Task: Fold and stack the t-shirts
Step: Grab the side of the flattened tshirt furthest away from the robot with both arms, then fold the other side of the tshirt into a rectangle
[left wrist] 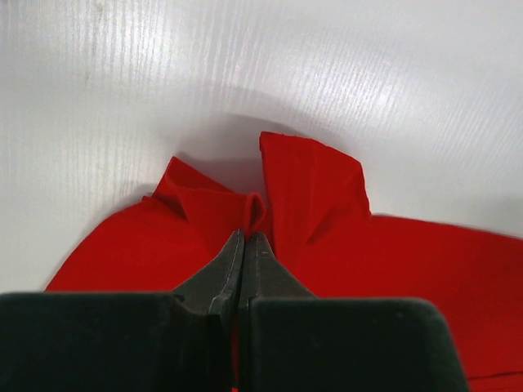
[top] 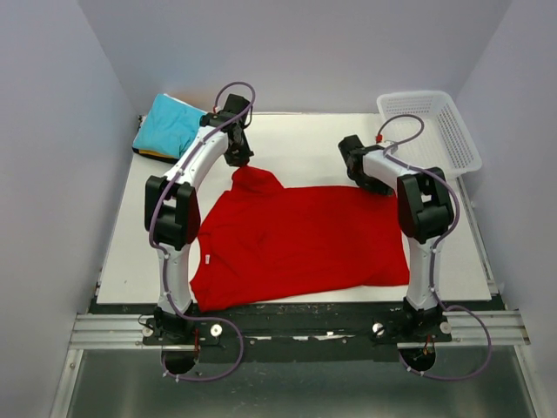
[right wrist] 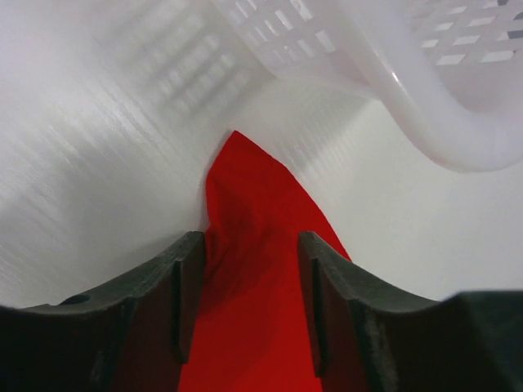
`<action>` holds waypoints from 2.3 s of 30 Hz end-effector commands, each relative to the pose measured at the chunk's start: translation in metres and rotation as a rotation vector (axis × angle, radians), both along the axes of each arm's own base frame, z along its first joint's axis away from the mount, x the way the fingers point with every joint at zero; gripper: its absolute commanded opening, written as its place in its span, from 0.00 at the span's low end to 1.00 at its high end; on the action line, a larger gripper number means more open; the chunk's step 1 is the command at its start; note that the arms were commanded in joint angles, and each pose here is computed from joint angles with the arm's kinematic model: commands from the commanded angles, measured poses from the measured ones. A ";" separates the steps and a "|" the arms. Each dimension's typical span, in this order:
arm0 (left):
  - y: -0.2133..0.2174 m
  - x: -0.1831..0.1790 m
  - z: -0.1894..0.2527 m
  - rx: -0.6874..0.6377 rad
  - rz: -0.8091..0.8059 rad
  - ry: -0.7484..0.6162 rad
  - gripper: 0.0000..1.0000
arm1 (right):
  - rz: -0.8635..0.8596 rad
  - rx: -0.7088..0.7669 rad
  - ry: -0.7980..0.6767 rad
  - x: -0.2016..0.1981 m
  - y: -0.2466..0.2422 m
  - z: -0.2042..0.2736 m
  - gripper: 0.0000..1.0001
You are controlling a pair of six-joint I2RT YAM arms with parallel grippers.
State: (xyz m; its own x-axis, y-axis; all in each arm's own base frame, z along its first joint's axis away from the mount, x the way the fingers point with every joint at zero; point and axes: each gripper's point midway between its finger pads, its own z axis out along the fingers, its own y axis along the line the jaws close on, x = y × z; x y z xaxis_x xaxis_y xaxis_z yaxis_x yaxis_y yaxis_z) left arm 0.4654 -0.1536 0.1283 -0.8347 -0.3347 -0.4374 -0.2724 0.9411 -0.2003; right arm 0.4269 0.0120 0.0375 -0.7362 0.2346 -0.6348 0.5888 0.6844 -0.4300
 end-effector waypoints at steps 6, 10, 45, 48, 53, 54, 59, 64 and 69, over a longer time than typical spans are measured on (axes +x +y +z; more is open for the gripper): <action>0.002 -0.008 0.028 0.052 -0.034 -0.062 0.00 | -0.022 0.046 -0.039 0.008 0.006 -0.009 0.35; 0.006 -0.010 0.032 0.067 -0.036 -0.068 0.00 | -0.030 0.061 -0.070 0.010 0.007 -0.006 0.19; 0.006 -0.187 0.034 0.303 -0.148 -0.089 0.00 | 0.145 0.160 -0.171 -0.067 0.029 0.049 0.01; 0.016 -0.202 0.041 0.349 -0.108 -0.089 0.00 | 0.122 0.130 -0.143 -0.078 0.023 0.050 0.01; 0.015 -0.227 0.045 0.382 -0.128 -0.087 0.00 | 0.071 0.052 -0.125 -0.099 0.004 0.056 0.01; 0.017 -0.232 0.045 0.385 -0.120 -0.081 0.00 | 0.066 0.036 -0.120 -0.103 0.000 0.057 0.01; 0.016 -0.262 0.045 0.399 -0.151 -0.054 0.00 | 0.028 -0.003 -0.139 -0.113 -0.011 0.070 0.01; 0.024 -0.290 0.029 0.412 -0.138 0.010 0.00 | 0.054 0.032 -0.131 -0.123 -0.009 0.062 0.02; -0.011 -0.312 0.006 0.246 -0.250 0.042 0.00 | 0.056 0.039 -0.098 -0.132 -0.010 0.053 0.05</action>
State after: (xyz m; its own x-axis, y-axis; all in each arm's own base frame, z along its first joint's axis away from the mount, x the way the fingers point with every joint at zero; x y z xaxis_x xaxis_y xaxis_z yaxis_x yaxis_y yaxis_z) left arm 0.1746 -0.1412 0.1464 -0.8724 0.0149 -0.4885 -0.0833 0.9804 0.1787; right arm 0.3050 0.0073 0.0924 -0.6814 0.2256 -0.6962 0.5797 0.7471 -0.3253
